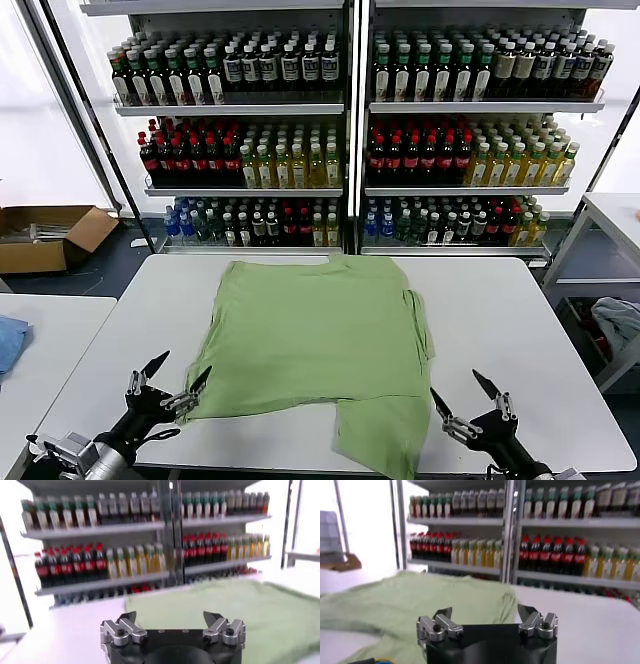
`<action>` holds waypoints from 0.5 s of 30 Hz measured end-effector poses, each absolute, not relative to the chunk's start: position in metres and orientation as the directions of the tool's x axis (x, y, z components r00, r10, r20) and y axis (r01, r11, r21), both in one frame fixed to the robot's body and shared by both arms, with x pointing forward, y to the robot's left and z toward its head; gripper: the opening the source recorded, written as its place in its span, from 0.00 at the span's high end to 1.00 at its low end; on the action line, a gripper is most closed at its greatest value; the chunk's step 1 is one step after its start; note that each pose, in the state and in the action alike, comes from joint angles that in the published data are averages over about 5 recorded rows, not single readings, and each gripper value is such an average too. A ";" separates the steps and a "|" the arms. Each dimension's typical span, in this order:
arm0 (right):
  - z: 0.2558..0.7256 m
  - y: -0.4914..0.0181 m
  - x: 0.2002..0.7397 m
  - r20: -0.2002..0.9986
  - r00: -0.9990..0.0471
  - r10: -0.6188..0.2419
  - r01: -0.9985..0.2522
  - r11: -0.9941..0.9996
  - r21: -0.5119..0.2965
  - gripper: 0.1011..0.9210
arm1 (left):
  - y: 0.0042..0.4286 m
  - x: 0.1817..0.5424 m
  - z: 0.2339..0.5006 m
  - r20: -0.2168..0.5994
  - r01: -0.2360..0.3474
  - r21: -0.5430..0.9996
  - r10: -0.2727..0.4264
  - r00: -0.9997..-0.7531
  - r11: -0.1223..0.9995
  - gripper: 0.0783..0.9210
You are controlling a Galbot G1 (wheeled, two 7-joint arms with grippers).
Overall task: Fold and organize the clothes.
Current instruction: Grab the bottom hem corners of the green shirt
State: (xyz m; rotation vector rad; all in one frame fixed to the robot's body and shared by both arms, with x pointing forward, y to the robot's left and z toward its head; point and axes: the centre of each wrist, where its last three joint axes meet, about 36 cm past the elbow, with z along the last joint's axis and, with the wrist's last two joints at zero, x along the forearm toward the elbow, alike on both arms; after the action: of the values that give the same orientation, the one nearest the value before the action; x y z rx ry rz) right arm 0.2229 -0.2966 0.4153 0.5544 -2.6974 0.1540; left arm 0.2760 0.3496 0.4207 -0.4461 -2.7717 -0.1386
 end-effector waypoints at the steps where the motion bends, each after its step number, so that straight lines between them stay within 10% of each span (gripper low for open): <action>1: 0.415 -0.295 0.222 0.395 -0.846 -0.359 -0.402 0.915 -0.030 0.12 | 0.349 0.276 0.420 0.344 0.320 0.042 0.287 -0.894 0.946 0.12; 15: 0.396 -0.265 0.205 0.505 -0.777 -0.376 -0.440 0.898 -0.008 0.16 | 0.357 0.285 0.406 0.518 0.249 0.007 0.210 -0.830 0.968 0.12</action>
State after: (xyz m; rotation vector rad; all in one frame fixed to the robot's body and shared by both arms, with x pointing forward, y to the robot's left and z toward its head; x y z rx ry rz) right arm 0.2054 -0.2648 0.3956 0.5892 -2.5548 0.1706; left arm 0.2853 0.3571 0.4063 -0.3242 -2.5807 -0.1006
